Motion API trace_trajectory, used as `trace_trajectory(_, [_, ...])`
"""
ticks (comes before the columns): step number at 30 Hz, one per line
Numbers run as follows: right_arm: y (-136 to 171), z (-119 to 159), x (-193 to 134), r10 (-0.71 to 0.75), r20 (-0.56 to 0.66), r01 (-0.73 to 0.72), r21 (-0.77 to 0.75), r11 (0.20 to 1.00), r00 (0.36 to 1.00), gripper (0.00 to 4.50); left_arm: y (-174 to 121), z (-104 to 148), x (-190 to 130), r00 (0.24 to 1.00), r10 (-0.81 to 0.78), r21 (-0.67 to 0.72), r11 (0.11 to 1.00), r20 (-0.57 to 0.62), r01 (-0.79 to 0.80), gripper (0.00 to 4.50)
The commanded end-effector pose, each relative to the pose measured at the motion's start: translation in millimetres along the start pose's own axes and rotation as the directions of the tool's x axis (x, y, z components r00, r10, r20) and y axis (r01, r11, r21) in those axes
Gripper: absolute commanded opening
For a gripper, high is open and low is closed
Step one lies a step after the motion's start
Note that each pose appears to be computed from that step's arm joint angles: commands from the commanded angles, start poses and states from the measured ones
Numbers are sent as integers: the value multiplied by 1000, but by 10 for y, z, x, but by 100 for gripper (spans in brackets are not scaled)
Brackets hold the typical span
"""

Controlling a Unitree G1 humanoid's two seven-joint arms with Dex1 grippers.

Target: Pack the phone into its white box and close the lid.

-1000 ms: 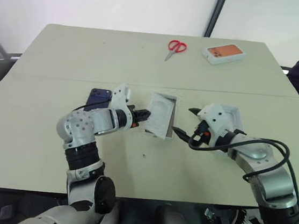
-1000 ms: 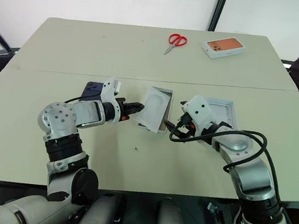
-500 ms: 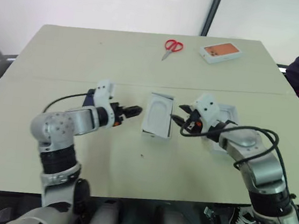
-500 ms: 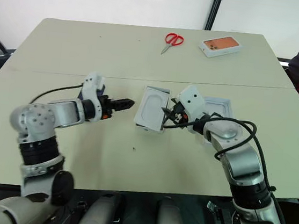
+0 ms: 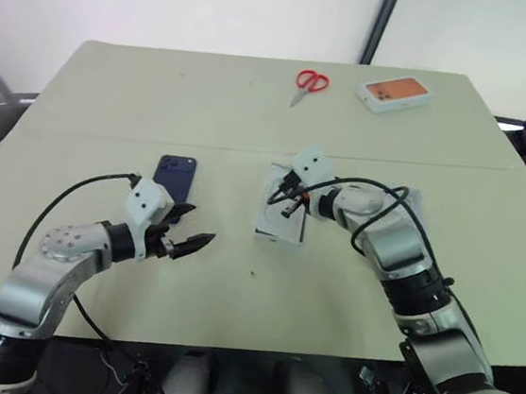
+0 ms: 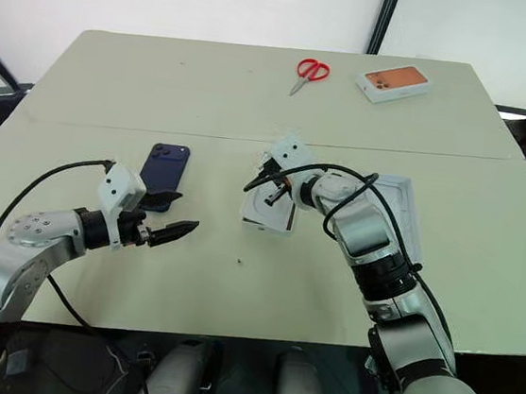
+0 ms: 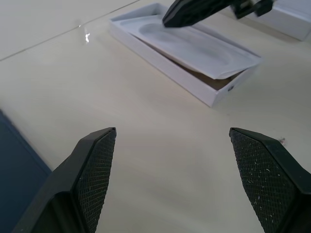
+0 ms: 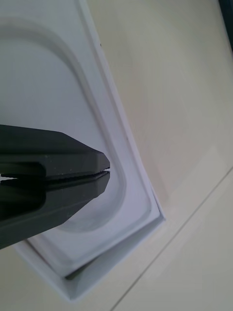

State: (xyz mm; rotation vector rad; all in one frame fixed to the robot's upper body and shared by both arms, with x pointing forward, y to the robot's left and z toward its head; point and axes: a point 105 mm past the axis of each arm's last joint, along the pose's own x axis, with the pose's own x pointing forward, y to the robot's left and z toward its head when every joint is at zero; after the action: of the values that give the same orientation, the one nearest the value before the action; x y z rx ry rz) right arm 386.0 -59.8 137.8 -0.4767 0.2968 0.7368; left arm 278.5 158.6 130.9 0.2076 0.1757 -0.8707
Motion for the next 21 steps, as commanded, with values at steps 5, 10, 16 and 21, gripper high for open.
trace_trajectory(5, [-269, -53, 177, -128, -54, 123, -88, 988, 990, 6, -192, 120, -72, 993, -103, 46, 994, 55, 100, 392])
trace_trajectory(10, [-330, -97, 227, -190, -34, 174, -269, 947, 981, 6, -259, 119, -66, 991, -123, 37, 992, 60, 121, 392])
trace_trajectory(16, [-195, 65, 139, -113, 74, 131, -326, 936, 991, 6, -247, 100, -46, 991, -120, 36, 992, 54, 118, 392])
trace_trajectory(21, [82, 88, -132, 80, 92, -46, -329, 943, 993, 6, -233, 94, -42, 992, -114, 36, 993, 52, 113, 392])
